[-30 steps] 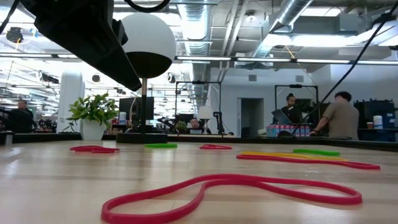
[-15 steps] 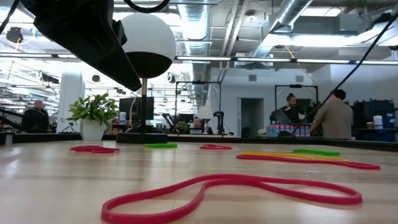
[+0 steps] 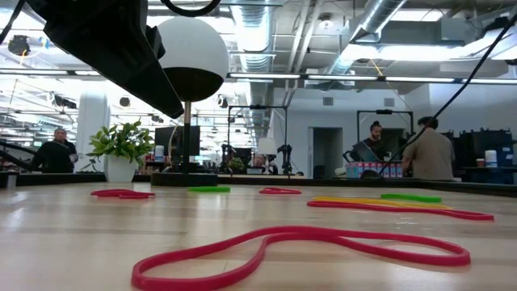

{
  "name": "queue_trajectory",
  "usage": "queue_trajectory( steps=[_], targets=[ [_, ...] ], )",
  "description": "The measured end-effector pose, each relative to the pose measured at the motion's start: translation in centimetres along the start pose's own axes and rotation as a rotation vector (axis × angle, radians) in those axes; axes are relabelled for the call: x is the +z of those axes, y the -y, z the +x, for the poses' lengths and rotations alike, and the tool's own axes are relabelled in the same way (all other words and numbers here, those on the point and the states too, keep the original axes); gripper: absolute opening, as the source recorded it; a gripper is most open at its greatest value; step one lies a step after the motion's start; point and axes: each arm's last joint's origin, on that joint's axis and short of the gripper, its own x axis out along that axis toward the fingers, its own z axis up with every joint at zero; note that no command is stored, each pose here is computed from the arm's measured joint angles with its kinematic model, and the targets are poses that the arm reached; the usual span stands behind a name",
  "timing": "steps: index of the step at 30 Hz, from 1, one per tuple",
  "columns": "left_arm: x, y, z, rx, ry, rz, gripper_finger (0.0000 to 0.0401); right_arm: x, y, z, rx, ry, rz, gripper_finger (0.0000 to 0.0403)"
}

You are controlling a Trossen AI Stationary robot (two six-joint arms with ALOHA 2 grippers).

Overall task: Pick and place items into bin
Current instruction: Put the yellow rubber band into the black bin

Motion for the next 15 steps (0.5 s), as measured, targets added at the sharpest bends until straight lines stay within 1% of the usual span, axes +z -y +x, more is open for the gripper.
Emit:
queue_trajectory(
  steps=[7, 11, 15],
  targets=[
    [0.0, 0.0, 0.0, 0.0, 0.0, 0.0, 0.0067, 1.7, -0.9, 0.6, -0.022, -0.003, -0.05, 0.0046],
    [0.0, 0.0, 0.0, 0.0, 0.0, 0.0, 0.0067, 2.6, -1.4, 1.0, -0.034, -0.006, -0.109, 0.0051],
    [0.0, 0.0, 0.0, 0.0, 0.0, 0.0, 0.0067, 3.7, -1.2, 1.0, -0.093, 0.017, -0.129, 0.0051]
  ],
)
